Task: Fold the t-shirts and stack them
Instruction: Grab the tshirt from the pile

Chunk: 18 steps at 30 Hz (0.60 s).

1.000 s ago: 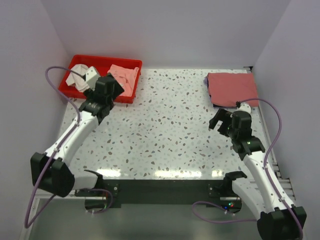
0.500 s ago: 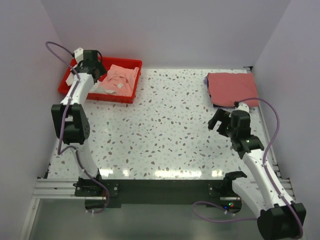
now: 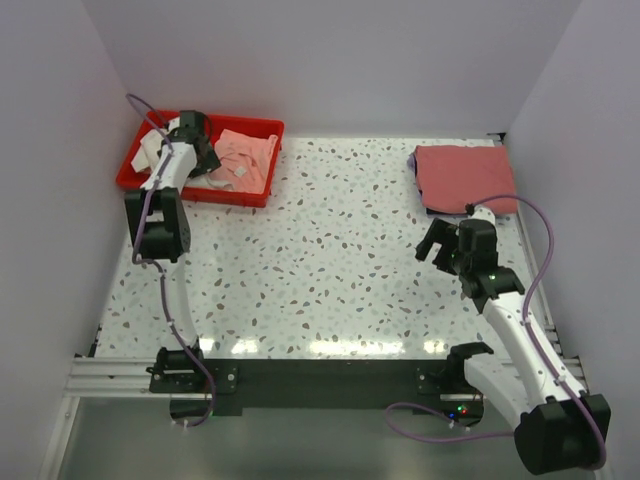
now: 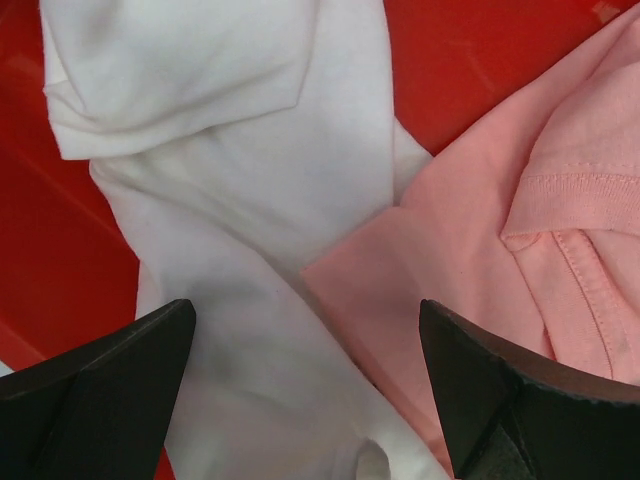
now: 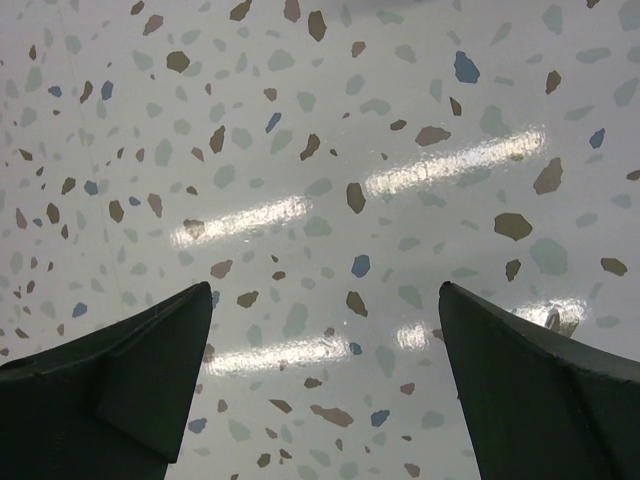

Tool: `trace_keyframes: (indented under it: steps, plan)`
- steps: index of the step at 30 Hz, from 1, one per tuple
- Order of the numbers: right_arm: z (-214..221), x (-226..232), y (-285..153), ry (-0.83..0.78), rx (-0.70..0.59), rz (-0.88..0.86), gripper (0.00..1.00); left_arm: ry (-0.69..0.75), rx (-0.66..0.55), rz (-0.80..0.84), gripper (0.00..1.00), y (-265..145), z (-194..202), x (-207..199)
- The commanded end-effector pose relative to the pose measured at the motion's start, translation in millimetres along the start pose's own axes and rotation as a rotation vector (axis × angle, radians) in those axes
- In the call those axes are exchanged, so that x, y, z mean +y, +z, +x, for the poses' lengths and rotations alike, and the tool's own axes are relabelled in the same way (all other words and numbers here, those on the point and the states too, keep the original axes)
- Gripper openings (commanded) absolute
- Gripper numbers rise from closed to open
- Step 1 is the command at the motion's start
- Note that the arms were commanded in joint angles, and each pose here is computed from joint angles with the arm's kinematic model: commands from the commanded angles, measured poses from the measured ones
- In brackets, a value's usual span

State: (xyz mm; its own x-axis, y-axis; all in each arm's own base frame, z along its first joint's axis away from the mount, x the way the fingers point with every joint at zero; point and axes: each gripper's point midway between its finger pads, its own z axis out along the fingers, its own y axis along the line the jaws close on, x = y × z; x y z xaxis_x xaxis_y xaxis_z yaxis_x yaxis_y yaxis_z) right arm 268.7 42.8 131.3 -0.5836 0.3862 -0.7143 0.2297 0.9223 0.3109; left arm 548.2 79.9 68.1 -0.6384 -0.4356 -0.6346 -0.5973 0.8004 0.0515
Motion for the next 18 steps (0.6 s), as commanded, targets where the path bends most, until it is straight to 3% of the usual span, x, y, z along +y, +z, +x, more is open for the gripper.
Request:
trace_keyframes:
  steps: [1,8,14,16,18]
  plan:
    - [-11,-1,-2,0.007,-0.039,0.019,0.99,0.015,0.012,0.011,0.99,1,-5,2]
    - [-11,-6,-2,0.01,-0.043,0.043,0.99,0.027,0.004,0.05,0.86,14,-4,-9]
    - [-12,-9,-2,0.012,-0.049,0.061,0.99,0.037,0.022,0.06,0.82,25,4,-13]
    - [-12,-10,-1,0.013,-0.048,0.068,0.99,0.05,0.035,0.072,0.74,31,10,-16]
    - [-13,-10,-2,0.014,-0.052,0.072,0.99,0.053,0.039,0.076,0.44,35,13,-17]
